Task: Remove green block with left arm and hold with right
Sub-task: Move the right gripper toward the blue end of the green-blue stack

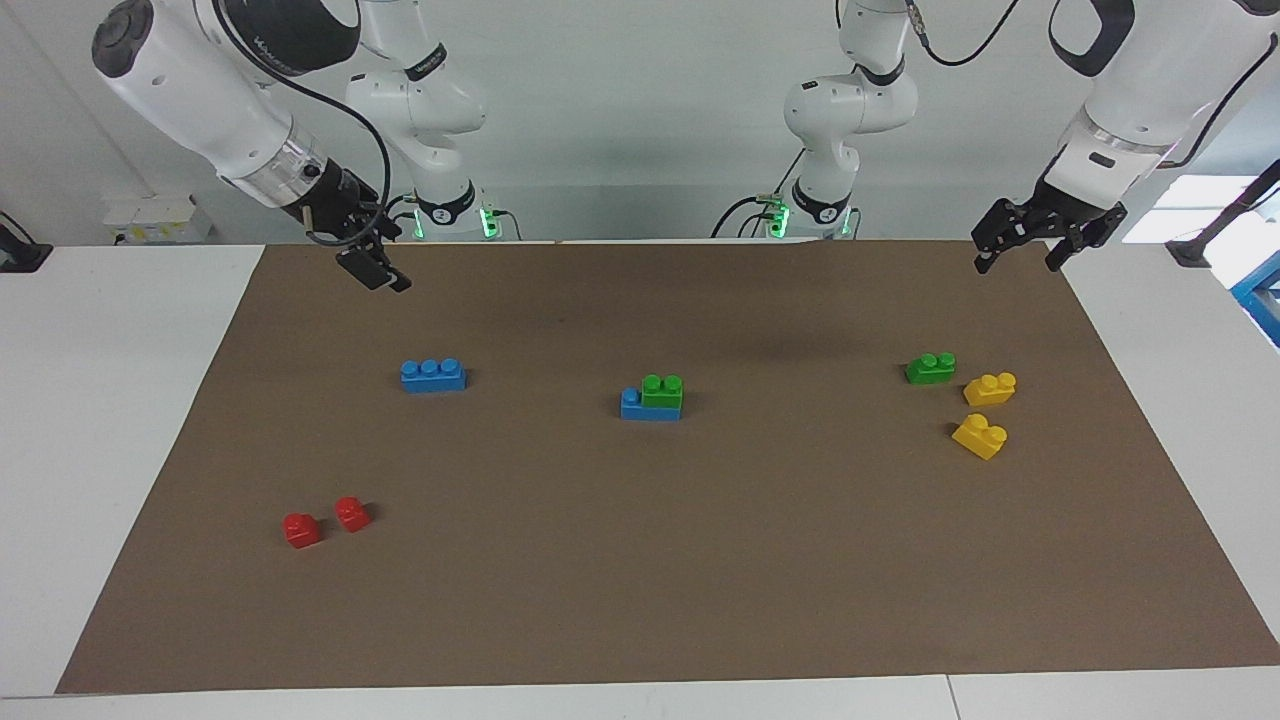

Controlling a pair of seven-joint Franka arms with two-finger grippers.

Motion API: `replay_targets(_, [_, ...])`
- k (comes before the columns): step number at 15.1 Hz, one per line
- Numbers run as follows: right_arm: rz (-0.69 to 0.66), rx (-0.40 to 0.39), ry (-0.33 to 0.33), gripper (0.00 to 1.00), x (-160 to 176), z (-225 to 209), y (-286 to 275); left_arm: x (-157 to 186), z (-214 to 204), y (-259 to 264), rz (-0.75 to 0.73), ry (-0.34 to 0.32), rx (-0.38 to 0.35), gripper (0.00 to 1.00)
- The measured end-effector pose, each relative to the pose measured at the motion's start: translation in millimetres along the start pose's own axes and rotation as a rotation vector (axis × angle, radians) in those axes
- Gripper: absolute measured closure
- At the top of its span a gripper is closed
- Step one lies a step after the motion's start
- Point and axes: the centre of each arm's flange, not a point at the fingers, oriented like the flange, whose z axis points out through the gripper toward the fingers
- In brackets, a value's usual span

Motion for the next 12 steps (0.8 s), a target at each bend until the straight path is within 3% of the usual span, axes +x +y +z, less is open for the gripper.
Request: replay_targets(12, [0.029, 0.041, -0.160, 0.00, 1, 86, -38, 1, 0, 15, 0.026, 0.004, 0.001, 0.00])
